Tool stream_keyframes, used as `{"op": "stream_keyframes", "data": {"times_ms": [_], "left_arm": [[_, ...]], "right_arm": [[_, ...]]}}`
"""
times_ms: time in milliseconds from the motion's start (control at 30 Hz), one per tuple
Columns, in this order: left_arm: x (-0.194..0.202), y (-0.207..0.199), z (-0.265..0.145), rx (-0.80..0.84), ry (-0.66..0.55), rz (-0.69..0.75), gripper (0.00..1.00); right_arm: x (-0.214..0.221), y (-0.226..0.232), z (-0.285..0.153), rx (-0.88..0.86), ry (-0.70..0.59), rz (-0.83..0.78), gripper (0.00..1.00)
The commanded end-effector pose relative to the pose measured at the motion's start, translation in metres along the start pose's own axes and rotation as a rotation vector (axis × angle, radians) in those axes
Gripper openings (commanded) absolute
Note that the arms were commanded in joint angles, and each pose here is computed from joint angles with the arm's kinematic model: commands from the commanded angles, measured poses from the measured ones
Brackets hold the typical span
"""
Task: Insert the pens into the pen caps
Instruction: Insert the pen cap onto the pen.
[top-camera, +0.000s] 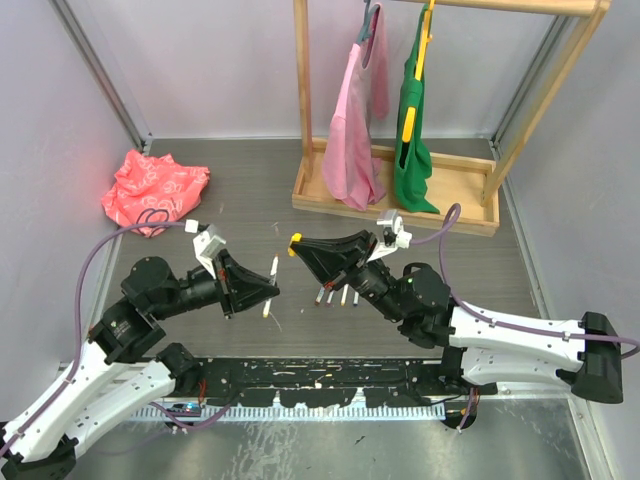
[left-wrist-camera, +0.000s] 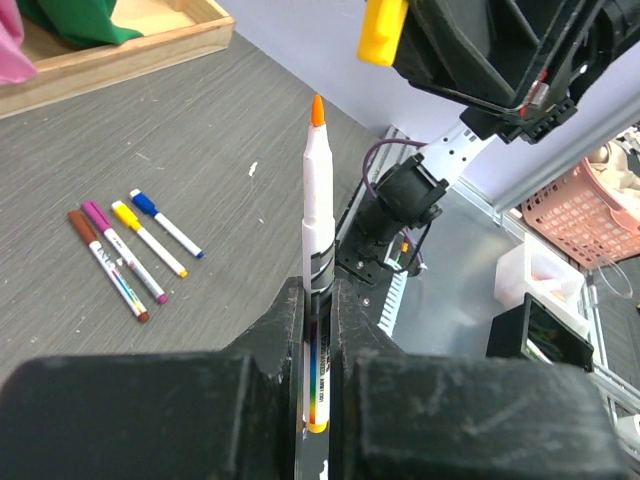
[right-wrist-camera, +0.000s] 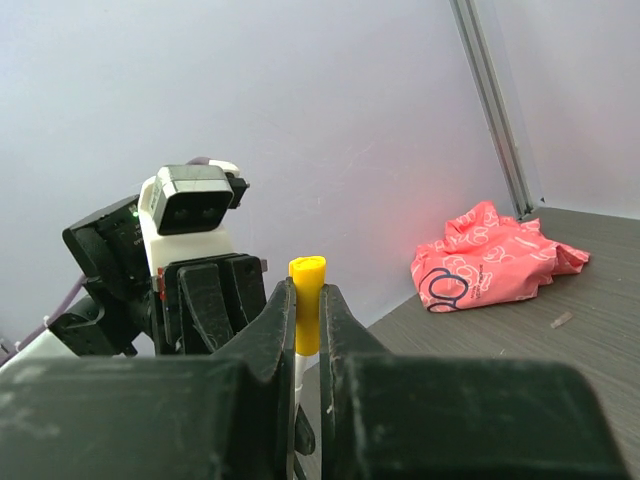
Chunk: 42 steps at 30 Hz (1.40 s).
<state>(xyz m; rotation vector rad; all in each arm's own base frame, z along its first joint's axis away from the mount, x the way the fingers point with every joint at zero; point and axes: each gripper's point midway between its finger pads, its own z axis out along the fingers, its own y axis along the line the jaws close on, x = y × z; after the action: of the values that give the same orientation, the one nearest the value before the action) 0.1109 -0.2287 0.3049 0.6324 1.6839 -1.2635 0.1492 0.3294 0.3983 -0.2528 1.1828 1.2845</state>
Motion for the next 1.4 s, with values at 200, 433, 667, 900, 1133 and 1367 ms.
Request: {"op": "stream_keyframes", "data": {"times_ms": [200, 433, 667, 900, 1133, 1367], "left_arm": [[-0.013, -0.023, 0.005, 0.142, -0.022, 0.070, 0.00], [-0.012, -0.024, 0.008, 0.159, -0.011, 0.069, 0.00], [-0.014, -0.027, 0.008, 0.171, -0.017, 0.069, 0.00], [-0.014, -0.027, 0.009, 0.172, -0.016, 0.066, 0.00], [-0.015, -0.027, 0.010, 0.174, -0.017, 0.067, 0.00], [-0.017, -0.028, 0.008, 0.174, -0.029, 0.068, 0.00]], "right_arm": [[-0.037, 0.021, 0.009, -0.064, -0.085, 0.062, 0.00], [-0.038, 0.019, 0.009, -0.058, -0.082, 0.065, 0.00], [-0.027, 0.021, 0.009, -0.075, -0.037, 0.073, 0.00], [-0.020, 0.021, 0.009, -0.080, -0.013, 0.088, 0.00], [-0.015, 0.020, 0.009, -0.080, 0.005, 0.095, 0.00], [-0.009, 0.019, 0.008, -0.078, 0.025, 0.109, 0.00]]}}
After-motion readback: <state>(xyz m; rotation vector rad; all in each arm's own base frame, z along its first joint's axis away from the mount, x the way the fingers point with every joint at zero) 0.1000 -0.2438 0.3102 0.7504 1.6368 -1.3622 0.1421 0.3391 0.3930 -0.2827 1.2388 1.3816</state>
